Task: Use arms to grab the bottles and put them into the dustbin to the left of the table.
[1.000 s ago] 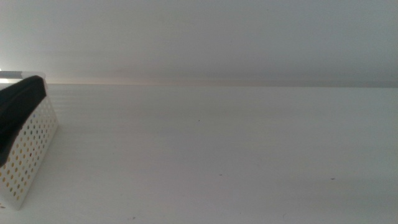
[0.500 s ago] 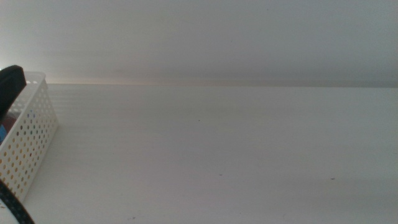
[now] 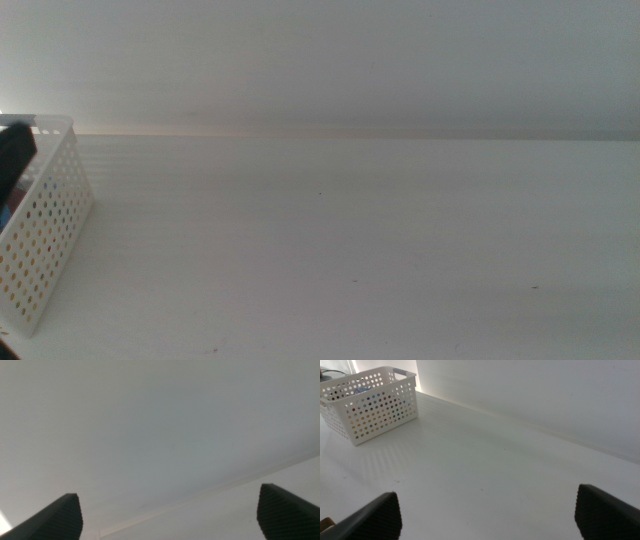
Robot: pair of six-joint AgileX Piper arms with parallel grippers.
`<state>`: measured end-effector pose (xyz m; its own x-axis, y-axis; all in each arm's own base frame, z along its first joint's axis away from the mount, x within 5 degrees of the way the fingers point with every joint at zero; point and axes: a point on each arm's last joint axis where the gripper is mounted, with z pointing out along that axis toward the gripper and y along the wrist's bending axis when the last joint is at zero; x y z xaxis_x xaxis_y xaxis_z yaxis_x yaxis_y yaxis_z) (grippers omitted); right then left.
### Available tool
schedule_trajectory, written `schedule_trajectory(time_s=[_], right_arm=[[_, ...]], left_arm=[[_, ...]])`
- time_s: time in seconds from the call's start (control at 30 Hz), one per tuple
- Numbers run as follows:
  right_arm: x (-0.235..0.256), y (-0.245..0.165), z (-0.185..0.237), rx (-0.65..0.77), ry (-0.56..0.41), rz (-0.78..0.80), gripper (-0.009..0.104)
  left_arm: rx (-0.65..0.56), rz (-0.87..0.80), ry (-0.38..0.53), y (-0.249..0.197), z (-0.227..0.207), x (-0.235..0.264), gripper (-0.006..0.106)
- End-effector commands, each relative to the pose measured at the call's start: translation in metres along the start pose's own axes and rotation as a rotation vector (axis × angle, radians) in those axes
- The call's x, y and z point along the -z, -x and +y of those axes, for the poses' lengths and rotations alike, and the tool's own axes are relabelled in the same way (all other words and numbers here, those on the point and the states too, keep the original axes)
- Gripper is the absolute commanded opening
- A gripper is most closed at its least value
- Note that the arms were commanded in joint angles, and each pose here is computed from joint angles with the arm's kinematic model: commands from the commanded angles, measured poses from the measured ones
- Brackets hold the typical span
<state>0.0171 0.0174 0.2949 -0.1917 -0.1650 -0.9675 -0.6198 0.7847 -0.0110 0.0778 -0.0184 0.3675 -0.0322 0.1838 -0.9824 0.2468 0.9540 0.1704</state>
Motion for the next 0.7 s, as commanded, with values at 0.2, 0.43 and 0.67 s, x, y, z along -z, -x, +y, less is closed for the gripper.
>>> schedule_trajectory(time_s=[0.2, 0.43, 0.67], right_arm=[[-0.004, -0.004, -0.012, 0.161, -0.128, -0.022, 0.093], [-0.024, -0.027, -0.011, 0.159, -0.12, -0.012, 0.093], [-0.031, -0.038, -0.013, 0.044, -0.214, -0.005, 0.093]], left_arm=[[0.081, 0.044, 0.083, -0.063, -0.005, 0.011, 0.094], [0.102, 0.08, 0.18, -0.1, -0.007, 0.018, 0.094], [0.098, 0.024, 0.216, -0.108, -0.006, 0.016, 0.094]])
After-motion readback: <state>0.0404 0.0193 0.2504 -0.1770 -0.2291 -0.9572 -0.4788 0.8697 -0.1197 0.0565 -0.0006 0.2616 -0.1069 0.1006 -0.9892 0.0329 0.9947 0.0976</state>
